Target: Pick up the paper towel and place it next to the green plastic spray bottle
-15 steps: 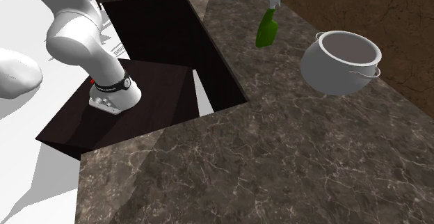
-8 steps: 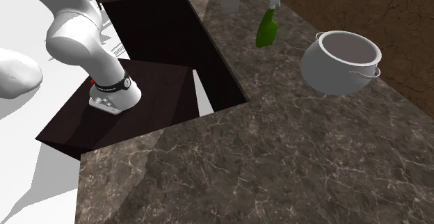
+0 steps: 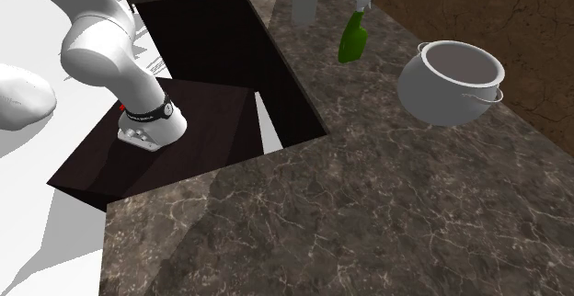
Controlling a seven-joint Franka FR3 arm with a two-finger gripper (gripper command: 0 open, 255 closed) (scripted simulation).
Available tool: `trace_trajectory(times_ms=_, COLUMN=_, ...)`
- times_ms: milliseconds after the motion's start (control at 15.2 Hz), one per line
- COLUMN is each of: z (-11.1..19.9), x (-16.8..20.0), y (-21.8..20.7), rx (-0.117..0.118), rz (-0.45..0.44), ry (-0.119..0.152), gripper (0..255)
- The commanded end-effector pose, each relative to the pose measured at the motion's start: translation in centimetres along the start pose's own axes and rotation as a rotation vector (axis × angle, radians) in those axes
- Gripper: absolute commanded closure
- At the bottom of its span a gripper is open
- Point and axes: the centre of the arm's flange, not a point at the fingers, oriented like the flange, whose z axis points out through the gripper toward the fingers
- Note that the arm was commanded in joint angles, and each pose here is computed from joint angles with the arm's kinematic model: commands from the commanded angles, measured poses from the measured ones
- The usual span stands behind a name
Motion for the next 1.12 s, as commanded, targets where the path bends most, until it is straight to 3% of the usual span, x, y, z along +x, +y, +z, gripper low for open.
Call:
trace_trajectory(times_ms=0, z=1.1, x=0.0, y=0.0, rx=0.000, rz=0.000, ry=0.001, gripper=255)
trace_trajectory(times_ms=1056, z=9.5, x=0.3, y=0.5, rx=0.000, rz=0.000, ry=0.001, gripper=255)
